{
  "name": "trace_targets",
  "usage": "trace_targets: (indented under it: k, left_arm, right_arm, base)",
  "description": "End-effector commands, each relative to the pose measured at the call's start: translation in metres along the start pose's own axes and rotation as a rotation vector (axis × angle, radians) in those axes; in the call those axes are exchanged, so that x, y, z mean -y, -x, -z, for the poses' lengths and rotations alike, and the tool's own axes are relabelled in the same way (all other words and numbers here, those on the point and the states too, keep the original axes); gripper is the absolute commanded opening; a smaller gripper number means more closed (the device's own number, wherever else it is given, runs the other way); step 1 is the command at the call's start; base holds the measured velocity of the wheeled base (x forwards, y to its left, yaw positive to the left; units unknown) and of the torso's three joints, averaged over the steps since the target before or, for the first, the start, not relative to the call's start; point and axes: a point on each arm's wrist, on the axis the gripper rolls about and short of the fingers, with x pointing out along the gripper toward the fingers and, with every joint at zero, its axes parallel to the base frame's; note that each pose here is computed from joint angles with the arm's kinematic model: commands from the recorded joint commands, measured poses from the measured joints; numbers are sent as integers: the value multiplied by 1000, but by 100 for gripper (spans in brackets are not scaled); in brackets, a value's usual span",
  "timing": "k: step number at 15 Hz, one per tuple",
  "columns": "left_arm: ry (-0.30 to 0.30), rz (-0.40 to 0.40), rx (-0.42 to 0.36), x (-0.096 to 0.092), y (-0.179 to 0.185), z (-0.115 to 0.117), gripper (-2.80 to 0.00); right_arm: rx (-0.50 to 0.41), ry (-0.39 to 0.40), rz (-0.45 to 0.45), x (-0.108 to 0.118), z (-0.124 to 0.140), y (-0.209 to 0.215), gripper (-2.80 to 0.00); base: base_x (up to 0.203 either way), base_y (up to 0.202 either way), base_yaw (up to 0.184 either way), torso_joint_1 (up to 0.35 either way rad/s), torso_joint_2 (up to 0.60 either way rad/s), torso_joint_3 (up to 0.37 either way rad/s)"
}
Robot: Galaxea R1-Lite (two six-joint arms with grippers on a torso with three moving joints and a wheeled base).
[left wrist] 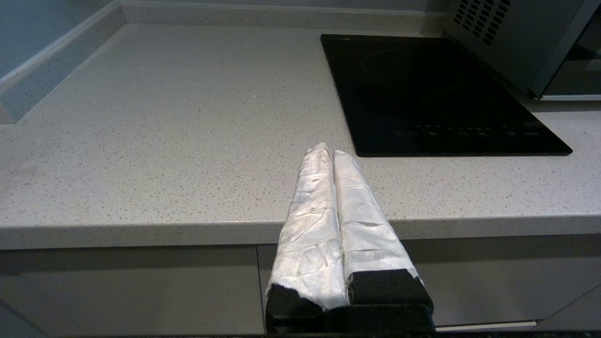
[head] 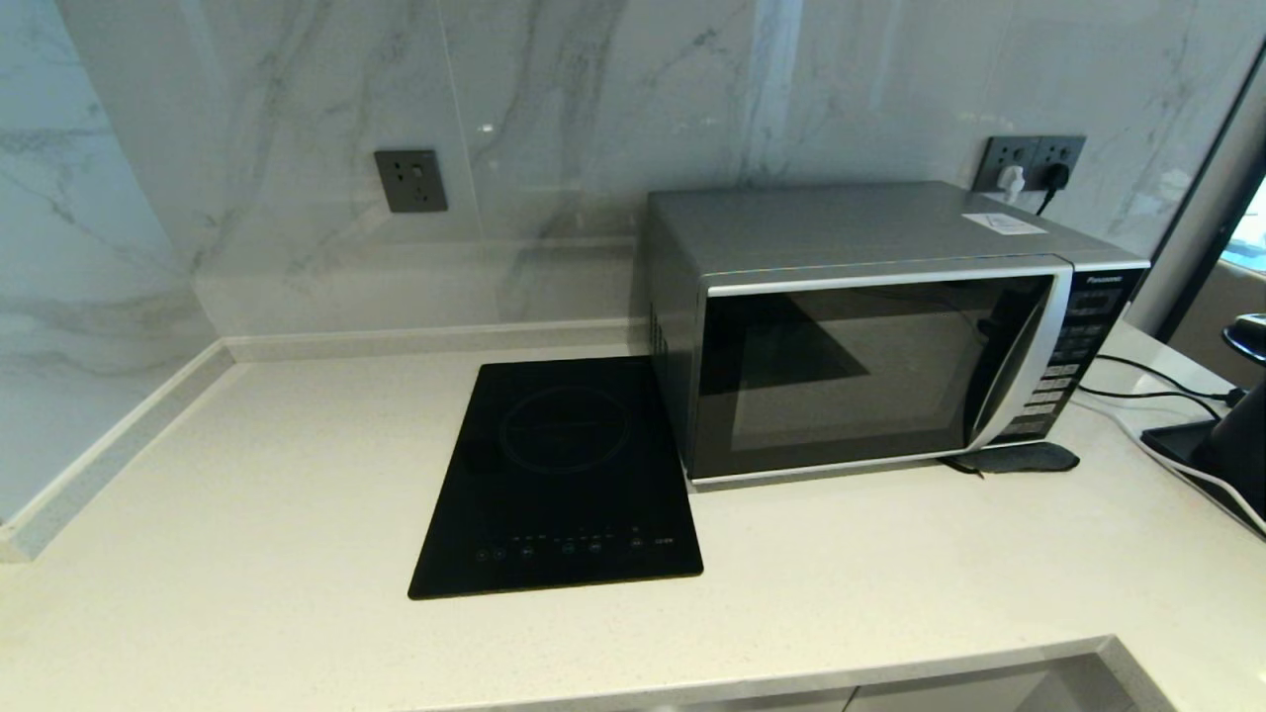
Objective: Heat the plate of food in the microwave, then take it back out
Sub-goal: Open the microwave oven
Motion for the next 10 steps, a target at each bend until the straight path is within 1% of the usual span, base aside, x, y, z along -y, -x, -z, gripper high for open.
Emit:
trace_targets:
  k: [1, 10]
  left_arm:
    - [1, -1, -1, 0, 0, 0, -280]
    - [1, -1, -1, 0, 0, 0, -280]
  right_arm:
    - [-4, -1, 1, 0, 1, 0, -280]
    - [-6, 1, 2, 0, 1, 0, -280]
  base:
    - [0, 0, 0, 0, 0, 0]
    - [0, 0, 0, 0, 0, 0]
